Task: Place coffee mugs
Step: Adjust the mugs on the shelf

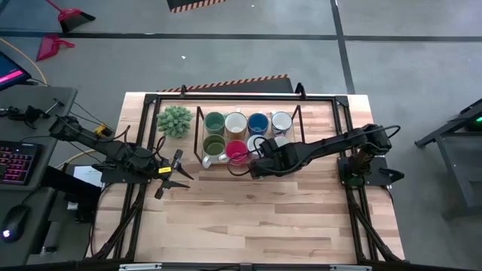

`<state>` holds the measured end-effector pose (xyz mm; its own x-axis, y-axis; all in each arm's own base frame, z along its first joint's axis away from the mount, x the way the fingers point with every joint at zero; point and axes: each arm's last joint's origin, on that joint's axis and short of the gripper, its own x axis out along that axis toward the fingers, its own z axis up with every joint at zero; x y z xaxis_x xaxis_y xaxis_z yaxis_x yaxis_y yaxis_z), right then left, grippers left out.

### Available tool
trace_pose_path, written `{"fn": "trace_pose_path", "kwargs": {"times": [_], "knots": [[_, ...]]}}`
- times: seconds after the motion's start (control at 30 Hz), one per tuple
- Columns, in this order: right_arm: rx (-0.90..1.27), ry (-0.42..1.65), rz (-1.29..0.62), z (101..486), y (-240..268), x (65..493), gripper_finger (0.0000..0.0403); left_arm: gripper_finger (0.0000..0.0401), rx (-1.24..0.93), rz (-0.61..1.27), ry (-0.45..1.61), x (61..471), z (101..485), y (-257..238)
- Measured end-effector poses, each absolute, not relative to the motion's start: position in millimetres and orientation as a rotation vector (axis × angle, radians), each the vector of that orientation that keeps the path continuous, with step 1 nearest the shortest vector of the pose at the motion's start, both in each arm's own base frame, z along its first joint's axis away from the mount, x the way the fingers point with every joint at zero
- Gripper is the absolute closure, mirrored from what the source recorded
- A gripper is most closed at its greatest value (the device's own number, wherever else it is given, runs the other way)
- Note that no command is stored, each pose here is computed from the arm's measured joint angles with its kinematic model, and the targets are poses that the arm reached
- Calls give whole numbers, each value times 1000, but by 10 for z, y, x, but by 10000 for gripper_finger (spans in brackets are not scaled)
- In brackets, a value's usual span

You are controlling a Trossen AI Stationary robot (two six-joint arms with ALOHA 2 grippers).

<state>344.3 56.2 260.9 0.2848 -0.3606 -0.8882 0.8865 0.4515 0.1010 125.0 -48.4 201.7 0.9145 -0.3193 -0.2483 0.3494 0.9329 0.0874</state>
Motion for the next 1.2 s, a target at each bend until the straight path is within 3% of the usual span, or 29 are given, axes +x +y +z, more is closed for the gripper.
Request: {"fn": "trace_pose_path", "kwargs": {"times": [0.53, 0.8, 0.97, 1.2], "knots": [[704, 932, -853, 2618, 585, 3493, 403, 272, 131, -345, 234, 1251, 2016, -484], [797, 1049, -572, 2636, 679, 3581, 403, 272, 132, -346, 234, 1250, 2016, -485], [782, 830, -381, 2770, 749, 3797, 403, 272, 132, -346, 234, 1250, 2016, -485], [784, 519, -515, 2894, 769, 3906, 403, 272, 131, -345, 233, 1250, 2017, -484]]}}
